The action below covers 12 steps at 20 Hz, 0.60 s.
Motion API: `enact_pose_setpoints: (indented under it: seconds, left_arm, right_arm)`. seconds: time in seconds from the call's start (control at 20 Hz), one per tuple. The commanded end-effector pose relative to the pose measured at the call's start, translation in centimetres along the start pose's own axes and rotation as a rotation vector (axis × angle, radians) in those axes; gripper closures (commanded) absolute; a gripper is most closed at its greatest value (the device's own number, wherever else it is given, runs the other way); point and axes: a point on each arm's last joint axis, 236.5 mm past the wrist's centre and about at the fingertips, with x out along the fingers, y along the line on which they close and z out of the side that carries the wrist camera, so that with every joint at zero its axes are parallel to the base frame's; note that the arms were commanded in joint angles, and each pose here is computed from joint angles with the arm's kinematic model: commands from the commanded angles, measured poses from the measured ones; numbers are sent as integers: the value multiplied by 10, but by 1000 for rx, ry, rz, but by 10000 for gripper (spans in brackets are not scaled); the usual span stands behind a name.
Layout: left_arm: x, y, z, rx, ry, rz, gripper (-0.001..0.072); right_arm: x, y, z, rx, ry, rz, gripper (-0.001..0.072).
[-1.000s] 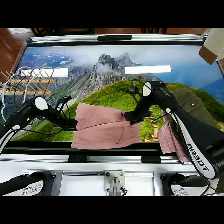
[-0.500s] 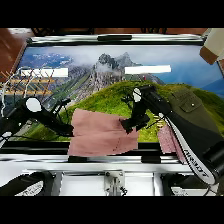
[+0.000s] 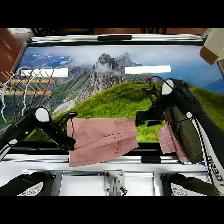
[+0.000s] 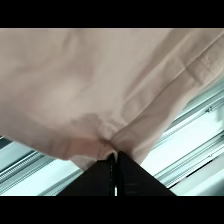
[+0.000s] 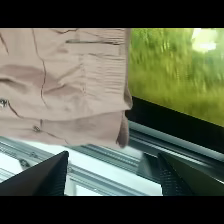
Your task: Fold the shirts.
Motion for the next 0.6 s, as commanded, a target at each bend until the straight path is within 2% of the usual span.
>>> enact_pose_setpoints:
  seconds: [0.0,0.15,0.3,0.55]
  left_arm:
    - [10,-9,-2,63,17,15,672]
    - [10,-9,-2,64,19,15,672]
    - [10,-9,-2,65,19,15,672]
    - [10,-9,-2,64,19,15,664]
  right_arm:
    - [34,-14,8,161,-8,159,40]
    - [59,-17,18,199,7,178,40]
    - [71,-4,29,228,16,264,40]
    - [102,13,15,184,112,237,41]
